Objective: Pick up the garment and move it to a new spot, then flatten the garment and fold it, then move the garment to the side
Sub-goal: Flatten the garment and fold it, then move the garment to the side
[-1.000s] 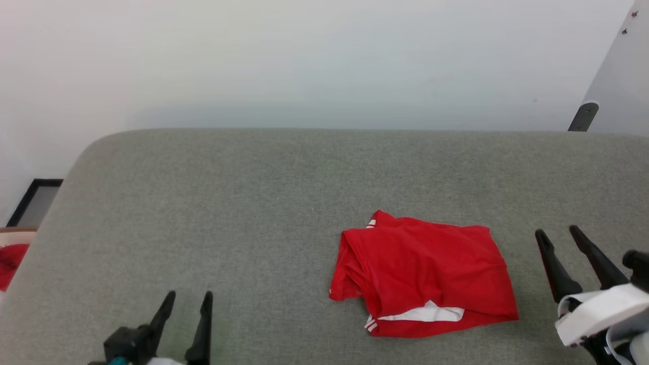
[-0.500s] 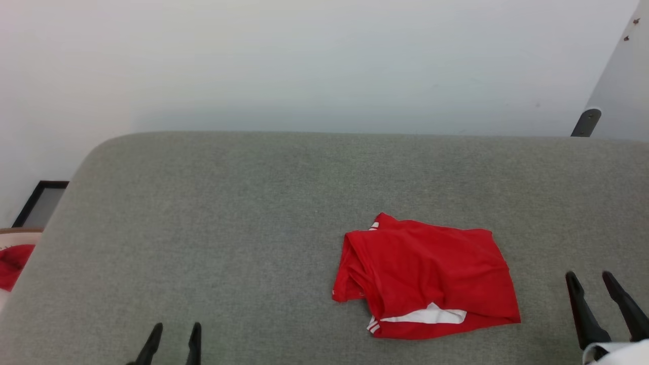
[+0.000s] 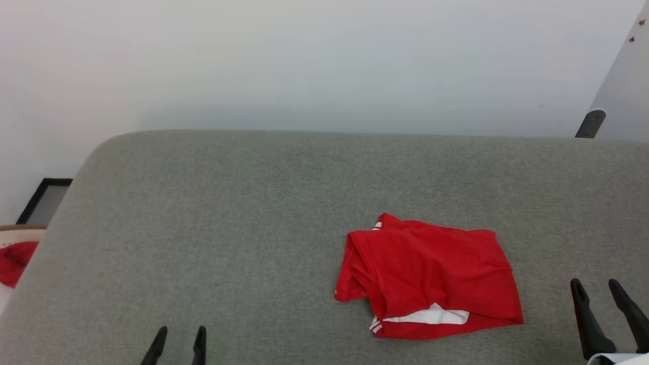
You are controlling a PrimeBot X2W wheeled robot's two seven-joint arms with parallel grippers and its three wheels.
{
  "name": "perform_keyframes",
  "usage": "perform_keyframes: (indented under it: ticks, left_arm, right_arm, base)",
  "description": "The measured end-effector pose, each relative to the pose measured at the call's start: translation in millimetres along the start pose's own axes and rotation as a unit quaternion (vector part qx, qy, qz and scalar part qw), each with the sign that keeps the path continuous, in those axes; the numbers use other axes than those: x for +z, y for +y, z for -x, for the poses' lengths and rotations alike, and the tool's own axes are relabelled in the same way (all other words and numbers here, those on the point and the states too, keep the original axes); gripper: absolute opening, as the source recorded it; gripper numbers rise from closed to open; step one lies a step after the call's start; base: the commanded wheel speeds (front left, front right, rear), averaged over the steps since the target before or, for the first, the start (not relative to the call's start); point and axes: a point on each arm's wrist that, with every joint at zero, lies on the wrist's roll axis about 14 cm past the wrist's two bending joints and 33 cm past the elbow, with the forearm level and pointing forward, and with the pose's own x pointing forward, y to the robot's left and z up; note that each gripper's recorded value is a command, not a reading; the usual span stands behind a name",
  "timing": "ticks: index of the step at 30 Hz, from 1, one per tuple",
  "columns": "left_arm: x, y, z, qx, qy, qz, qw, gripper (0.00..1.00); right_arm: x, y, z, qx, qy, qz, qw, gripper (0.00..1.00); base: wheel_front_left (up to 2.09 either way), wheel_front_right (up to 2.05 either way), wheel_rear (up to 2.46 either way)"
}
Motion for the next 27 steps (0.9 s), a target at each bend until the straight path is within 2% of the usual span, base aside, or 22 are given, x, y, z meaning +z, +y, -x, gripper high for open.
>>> perform_keyframes:
  ticks: [6,10,14,17,20,23,27]
  left_arm:
    - [-0.6,-1.3,0.7,0.002,0.0,0.003,1.0,1.0]
    - [-1.7,-5.0,-2.9,0.001,0.001,0.009,1.0,1.0]
    - [-0.3,-14.8,-16.1,-0.012,-0.001,0.011,1.0,1.0]
    - [3.9,-23.5,-32.1,-0.024,-0.008,0.014,1.0,1.0]
    - [4.7,-29.4,-44.7,-0.031,-0.01,0.017,0.999,1.0]
    - [4.0,-32.4,-54.9,-0.034,-0.01,0.02,0.999,1.0]
    - [-0.9,-34.6,-66.4,-0.034,-0.003,0.029,0.999,1.0]
  right_arm:
    - [-1.9,6.6,-5.0,0.01,0.011,0.0,1.0,1.0]
    - [-2.5,16.1,-22.8,0.034,0.036,0.014,0.999,1.0]
    - [-14.3,21.1,-47.8,0.059,0.105,0.045,0.992,1.0]
    - [-26.1,20.0,-66.8,0.073,0.167,0.08,0.98,1.0]
    - [-46.6,19.1,-79.3,0.081,0.244,0.087,0.962,1.0]
    - [-74.6,14.2,-80.9,0.082,0.335,0.082,0.935,1.0]
    - [-100.9,16.8,-83.8,0.093,0.415,0.064,0.903,1.0]
  base:
    - [0.0,0.0,0.0]
    - [0.0,0.0,0.0]
    - [0.0,0.0,0.0]
    - [0.0,0.0,0.0]
    - [0.0,0.0,0.0]
    - [0.0,0.0,0.0]
    - [0.0,0.0,0.0]
